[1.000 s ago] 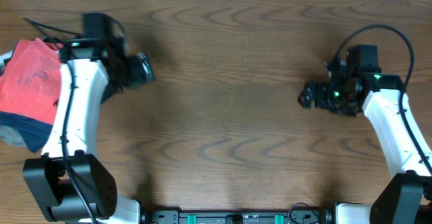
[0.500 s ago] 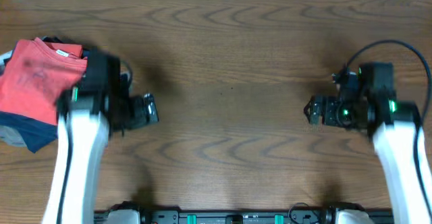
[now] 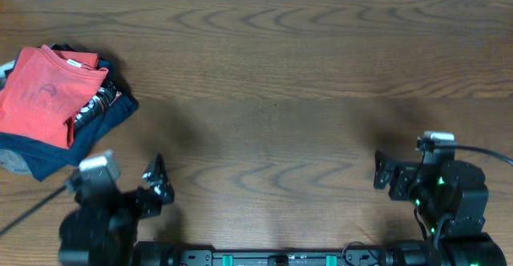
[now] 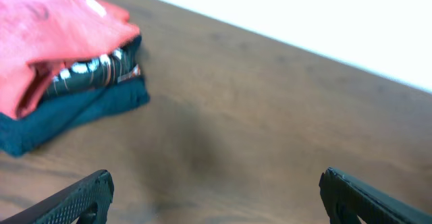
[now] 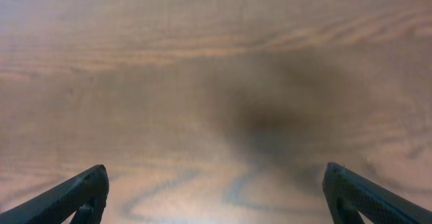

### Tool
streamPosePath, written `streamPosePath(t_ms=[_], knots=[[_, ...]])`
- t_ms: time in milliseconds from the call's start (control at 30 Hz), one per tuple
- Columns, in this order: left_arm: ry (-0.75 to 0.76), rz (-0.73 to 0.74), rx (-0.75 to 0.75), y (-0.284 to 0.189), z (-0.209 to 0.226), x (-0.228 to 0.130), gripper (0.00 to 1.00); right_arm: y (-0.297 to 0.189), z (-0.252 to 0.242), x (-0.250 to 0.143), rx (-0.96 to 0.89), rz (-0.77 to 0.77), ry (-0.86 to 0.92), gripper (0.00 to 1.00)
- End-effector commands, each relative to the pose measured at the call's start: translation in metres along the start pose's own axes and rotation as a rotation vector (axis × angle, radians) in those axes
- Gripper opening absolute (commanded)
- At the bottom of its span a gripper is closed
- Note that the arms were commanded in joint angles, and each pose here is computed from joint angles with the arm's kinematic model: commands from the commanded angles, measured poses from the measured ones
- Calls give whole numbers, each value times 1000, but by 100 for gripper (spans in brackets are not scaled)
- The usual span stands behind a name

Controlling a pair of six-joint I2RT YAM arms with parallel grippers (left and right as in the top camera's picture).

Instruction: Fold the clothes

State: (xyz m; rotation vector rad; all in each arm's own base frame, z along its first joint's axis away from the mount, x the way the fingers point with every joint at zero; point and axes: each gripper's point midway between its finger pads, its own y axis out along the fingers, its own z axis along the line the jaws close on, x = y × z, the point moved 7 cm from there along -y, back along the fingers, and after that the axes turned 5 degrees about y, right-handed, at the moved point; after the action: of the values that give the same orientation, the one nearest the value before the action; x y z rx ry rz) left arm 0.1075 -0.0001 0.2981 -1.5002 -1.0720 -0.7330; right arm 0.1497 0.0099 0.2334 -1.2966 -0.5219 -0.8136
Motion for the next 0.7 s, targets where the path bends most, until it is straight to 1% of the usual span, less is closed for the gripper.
streamPosePath(t_ms=[0,233,367,567,667], knots=[[-11,-60,3,-11,3,-1,98,-1,-3,-9,-22,32,10,99],[-12,-74,-1,-14,3,-1,98,-2,-9,-28,-55,145,11,99],[-12,-74,-1,-14,3,-1,98,-3,-10,-33,-63,173,11,99],[-12,-74,-1,-14,3,-1,98,-6,-11,-36,-65,175,11,99],[-12,-74,-1,-14,3,-1,98,-8,-13,-33,-70,117,10,99]])
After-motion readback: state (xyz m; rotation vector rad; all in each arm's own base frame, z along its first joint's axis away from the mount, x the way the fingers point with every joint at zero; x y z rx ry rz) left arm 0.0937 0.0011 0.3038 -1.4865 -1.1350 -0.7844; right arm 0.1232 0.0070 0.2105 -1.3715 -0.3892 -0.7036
